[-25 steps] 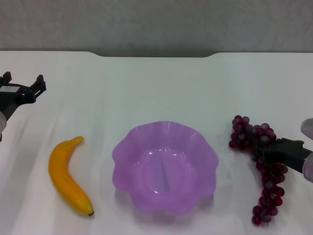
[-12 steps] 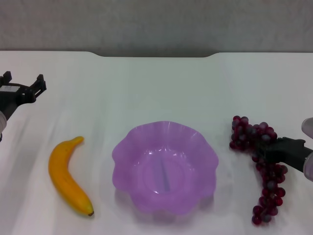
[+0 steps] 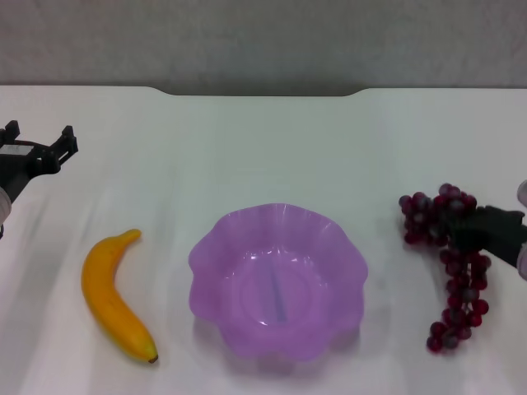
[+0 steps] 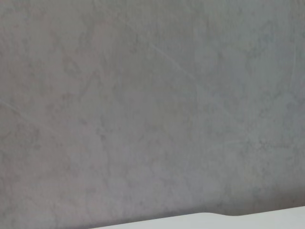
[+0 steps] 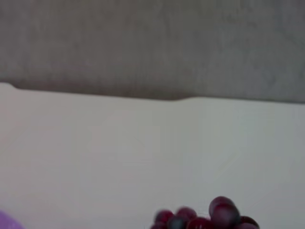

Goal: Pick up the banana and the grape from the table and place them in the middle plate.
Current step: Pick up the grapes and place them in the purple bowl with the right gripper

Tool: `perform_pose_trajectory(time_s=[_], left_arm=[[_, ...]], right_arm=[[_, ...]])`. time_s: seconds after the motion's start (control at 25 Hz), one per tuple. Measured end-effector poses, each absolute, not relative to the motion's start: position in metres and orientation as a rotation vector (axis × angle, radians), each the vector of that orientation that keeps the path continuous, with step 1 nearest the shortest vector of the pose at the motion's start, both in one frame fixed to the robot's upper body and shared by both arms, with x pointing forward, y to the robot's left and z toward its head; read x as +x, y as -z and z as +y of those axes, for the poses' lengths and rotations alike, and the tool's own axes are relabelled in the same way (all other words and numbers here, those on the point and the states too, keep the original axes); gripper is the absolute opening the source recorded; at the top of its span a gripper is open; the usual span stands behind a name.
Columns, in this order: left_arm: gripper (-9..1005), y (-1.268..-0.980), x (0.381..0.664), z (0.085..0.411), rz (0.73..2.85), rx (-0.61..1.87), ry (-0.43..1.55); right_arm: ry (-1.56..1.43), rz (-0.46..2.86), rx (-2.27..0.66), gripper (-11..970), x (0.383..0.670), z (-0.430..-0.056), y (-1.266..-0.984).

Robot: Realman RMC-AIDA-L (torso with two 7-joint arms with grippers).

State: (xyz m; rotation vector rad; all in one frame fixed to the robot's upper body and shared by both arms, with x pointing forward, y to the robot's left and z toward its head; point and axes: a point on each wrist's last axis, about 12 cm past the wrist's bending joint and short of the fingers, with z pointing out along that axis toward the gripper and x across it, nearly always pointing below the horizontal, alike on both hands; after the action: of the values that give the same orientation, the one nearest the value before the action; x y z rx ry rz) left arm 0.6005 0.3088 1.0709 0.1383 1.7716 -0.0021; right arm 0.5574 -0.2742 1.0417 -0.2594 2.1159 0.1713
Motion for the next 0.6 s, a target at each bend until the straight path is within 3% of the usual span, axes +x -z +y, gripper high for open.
perform_pose_trajectory(time_s=[0.4, 0.6], left_arm=[[878, -1.071, 0.6, 0.308, 1.772, 0.139, 0.004], [878, -1.07, 0.6, 0.308, 1.773, 0.137, 0.006]], right_arm=[[-0.136, 2.017, -0.29, 328, 0.57, -0.272, -1.067], [-0.136, 1.951, -0.32, 268, 0.576, -0.267, -1.086]])
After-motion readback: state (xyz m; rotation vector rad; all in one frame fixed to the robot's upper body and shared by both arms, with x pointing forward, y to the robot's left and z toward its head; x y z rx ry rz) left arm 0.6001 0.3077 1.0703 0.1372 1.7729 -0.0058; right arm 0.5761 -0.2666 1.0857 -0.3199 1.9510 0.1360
